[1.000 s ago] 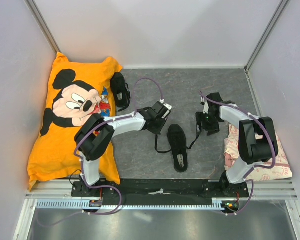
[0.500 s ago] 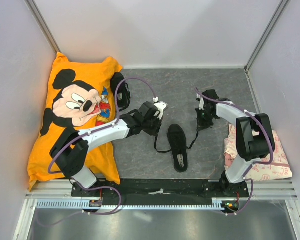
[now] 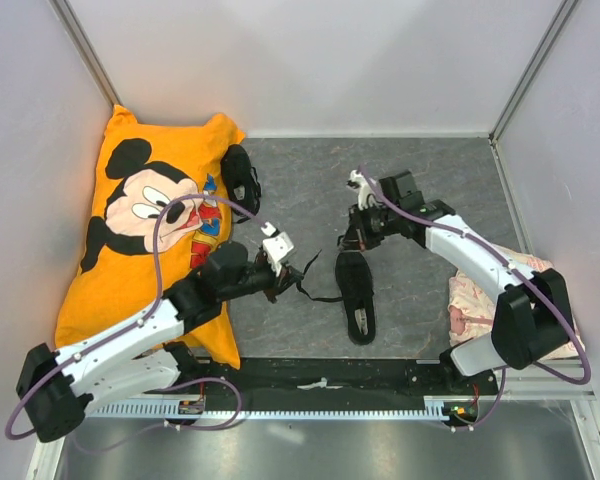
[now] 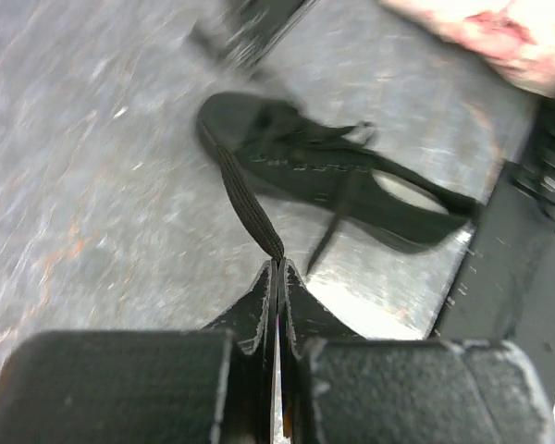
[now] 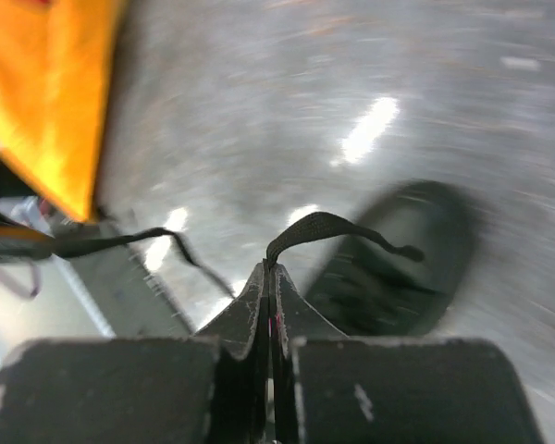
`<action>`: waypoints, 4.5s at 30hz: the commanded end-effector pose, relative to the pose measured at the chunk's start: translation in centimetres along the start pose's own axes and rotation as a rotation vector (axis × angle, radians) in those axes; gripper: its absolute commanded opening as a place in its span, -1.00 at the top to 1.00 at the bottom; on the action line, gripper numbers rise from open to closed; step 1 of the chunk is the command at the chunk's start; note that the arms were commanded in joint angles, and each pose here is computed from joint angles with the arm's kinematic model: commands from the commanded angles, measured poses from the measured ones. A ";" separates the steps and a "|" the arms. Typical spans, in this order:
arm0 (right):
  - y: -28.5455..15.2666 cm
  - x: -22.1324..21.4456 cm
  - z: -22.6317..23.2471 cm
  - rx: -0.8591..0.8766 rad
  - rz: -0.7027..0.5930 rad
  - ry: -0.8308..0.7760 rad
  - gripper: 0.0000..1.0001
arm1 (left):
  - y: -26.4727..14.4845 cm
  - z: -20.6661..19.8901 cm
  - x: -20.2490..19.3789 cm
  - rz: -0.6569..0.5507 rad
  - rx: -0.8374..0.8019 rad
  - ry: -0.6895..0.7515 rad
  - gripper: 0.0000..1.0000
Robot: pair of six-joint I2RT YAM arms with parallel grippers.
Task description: Tie the shoes
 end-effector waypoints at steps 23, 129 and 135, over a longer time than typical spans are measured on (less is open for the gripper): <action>7.9 -2.6 10.1 0.259 0.204 -0.146 -0.28 | -3.6 -7.1 -0.8 -0.249 -0.298 0.558 0.97; 0.1 -6.9 -4.8 0.057 0.396 0.022 -0.01 | 7.1 -6.1 -3.8 0.151 -0.600 0.557 0.97; 0.3 -7.6 -4.8 0.084 0.416 0.036 0.10 | 7.1 -6.0 -1.9 0.101 -0.549 0.496 0.97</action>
Point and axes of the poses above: each gripper's point midway between its finger pads, its own y axis out along the fingers, its own z axis along the line the jaws close on, x = y × z, the point moved 4 cm from there along -y, back along the fingers, and after that the axes turned 12 degrees about y, right-handed, at the moved point
